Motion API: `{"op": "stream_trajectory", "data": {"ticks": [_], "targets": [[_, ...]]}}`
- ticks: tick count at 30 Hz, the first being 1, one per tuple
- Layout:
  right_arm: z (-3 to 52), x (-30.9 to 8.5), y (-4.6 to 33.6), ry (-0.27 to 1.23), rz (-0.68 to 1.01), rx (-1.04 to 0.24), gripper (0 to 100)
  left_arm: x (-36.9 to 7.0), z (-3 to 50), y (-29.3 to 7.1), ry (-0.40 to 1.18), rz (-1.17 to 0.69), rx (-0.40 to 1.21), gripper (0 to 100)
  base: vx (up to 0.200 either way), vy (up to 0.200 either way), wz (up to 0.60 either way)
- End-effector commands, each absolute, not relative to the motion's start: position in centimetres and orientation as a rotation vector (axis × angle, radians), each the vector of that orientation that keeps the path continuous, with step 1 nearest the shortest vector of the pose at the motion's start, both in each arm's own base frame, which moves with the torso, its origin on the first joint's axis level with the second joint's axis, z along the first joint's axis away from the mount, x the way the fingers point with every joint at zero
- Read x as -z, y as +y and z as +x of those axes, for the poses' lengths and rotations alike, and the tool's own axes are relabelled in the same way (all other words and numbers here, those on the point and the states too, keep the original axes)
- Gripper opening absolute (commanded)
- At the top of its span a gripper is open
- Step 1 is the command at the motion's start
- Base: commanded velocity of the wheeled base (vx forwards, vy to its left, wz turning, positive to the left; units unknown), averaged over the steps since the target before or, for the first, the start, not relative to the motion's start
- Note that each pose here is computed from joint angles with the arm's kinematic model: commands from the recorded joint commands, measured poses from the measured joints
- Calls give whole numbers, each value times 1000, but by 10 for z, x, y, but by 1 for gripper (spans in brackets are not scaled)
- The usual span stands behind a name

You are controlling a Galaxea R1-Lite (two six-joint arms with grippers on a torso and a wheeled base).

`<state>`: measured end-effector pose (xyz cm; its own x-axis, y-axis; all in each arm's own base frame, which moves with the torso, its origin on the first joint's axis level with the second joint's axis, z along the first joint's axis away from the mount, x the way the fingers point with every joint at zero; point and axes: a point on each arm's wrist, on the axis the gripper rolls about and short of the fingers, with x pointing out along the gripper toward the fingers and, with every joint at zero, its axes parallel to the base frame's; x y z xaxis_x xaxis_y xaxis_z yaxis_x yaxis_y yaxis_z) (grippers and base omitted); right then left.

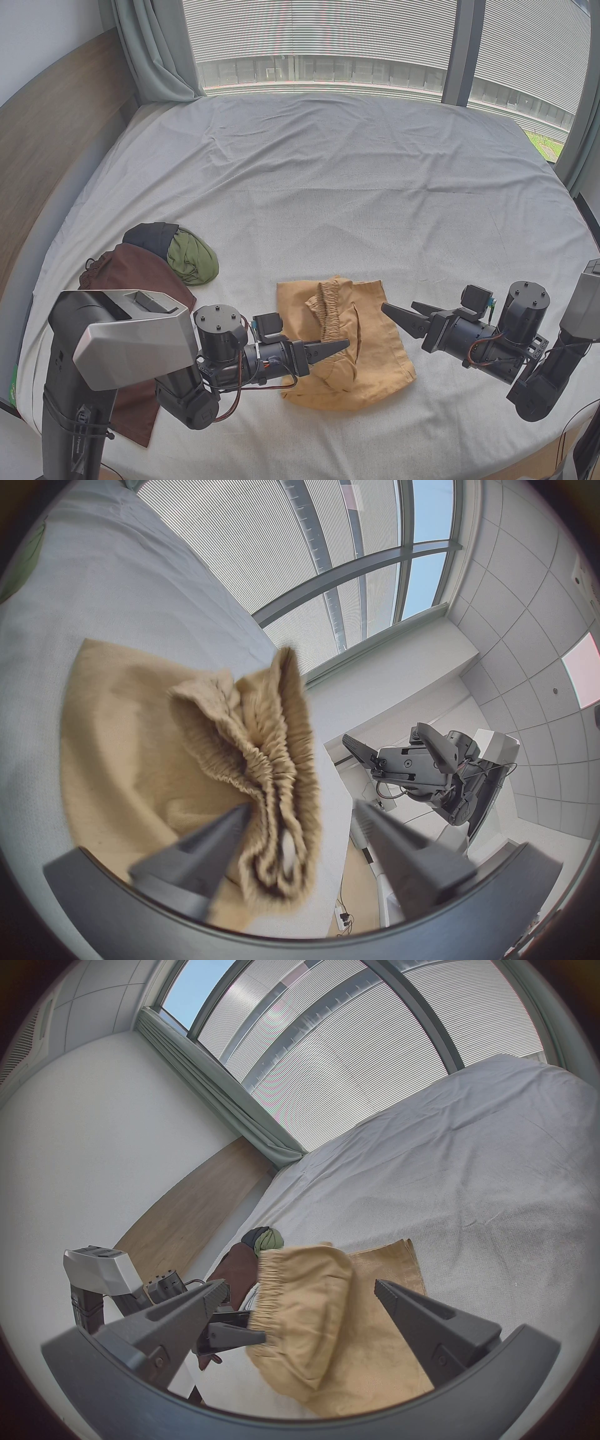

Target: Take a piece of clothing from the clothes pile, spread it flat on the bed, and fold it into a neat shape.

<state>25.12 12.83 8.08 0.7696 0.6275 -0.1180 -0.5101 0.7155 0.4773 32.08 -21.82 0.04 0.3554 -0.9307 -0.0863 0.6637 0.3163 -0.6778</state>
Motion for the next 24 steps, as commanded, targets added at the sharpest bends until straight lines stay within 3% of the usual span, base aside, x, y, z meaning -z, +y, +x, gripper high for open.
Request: {"op": "stream_trajectory", "data": {"ticks": [1,12,19,24], "targets": [[251,-81,128,283,441,-639,100,2,323,-219,520,-603,1110,100,0,0,0],[249,-76,130,306,438,-644,100,4,322,-209,497,-565,1058,100,0,0,0],[252,-52,135,393,427,-628,100,-19,317,-184,447,-535,1025,100,0,0,0],[254,-34,136,457,425,-608,100,-49,301,-145,373,-465,975,100,0,0,0]]}}
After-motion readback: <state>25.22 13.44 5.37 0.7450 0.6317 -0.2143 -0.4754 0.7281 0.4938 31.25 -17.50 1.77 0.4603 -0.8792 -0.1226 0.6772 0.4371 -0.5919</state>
